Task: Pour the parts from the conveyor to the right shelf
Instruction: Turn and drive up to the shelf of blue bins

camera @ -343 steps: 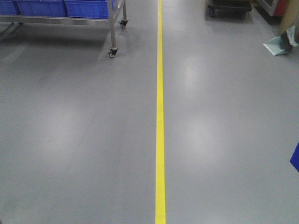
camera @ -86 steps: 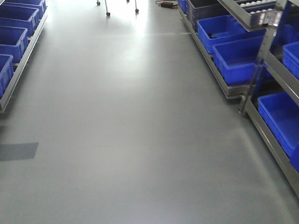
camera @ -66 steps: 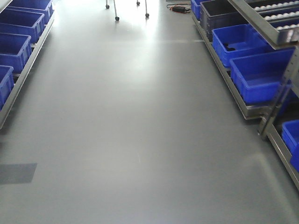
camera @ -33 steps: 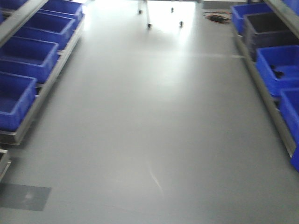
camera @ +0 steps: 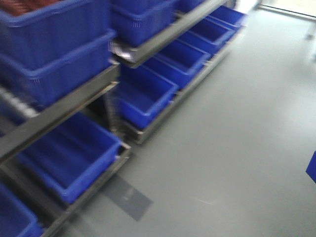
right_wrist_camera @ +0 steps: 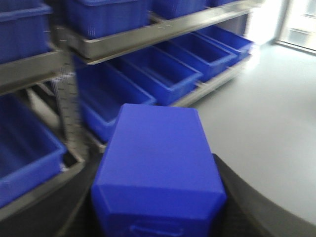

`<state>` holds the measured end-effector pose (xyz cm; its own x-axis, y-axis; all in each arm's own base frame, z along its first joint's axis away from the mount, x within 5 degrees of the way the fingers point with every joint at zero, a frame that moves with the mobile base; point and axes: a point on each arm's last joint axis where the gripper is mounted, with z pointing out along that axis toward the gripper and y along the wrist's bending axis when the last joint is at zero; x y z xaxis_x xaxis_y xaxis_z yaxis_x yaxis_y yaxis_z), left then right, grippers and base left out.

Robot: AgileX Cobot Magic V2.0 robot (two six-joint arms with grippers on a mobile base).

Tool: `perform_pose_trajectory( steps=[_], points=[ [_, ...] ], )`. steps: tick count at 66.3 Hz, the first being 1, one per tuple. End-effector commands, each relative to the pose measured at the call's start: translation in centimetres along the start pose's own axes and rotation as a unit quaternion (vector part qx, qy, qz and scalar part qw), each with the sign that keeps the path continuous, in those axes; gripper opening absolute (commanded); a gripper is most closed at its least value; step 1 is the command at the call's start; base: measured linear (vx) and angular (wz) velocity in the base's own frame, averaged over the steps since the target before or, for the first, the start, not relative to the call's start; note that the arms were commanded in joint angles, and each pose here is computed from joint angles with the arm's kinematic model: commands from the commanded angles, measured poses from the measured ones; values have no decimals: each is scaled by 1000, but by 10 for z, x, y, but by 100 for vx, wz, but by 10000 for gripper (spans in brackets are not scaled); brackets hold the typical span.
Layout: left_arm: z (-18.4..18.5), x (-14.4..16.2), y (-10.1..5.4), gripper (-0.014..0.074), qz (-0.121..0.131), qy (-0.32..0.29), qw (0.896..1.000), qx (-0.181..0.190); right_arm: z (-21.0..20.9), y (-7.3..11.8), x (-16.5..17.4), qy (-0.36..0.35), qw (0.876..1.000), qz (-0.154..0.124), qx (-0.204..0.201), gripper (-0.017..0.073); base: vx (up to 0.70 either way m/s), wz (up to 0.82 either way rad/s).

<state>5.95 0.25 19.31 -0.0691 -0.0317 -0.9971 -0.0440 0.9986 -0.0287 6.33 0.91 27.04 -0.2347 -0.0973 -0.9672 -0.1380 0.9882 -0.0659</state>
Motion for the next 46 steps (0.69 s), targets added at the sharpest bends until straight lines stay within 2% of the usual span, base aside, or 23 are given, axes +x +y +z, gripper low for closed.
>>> perform_pose_trajectory(
  steps=[1, 25, 46],
  points=[
    [0, -13, -1, -6, -8, -40, 999, 4, -3, -2, -16, -49, 999, -4, 9, -5, 25, 113],
    [0, -13, -1, -6, -8, -40, 999, 4, -3, -2, -16, -49, 999, -4, 9, -5, 24, 100],
    [0, -13, -1, -6, -8, -40, 999, 4, -3, -2, -16, -49, 999, -4, 9, -5, 21, 82]
  ],
)
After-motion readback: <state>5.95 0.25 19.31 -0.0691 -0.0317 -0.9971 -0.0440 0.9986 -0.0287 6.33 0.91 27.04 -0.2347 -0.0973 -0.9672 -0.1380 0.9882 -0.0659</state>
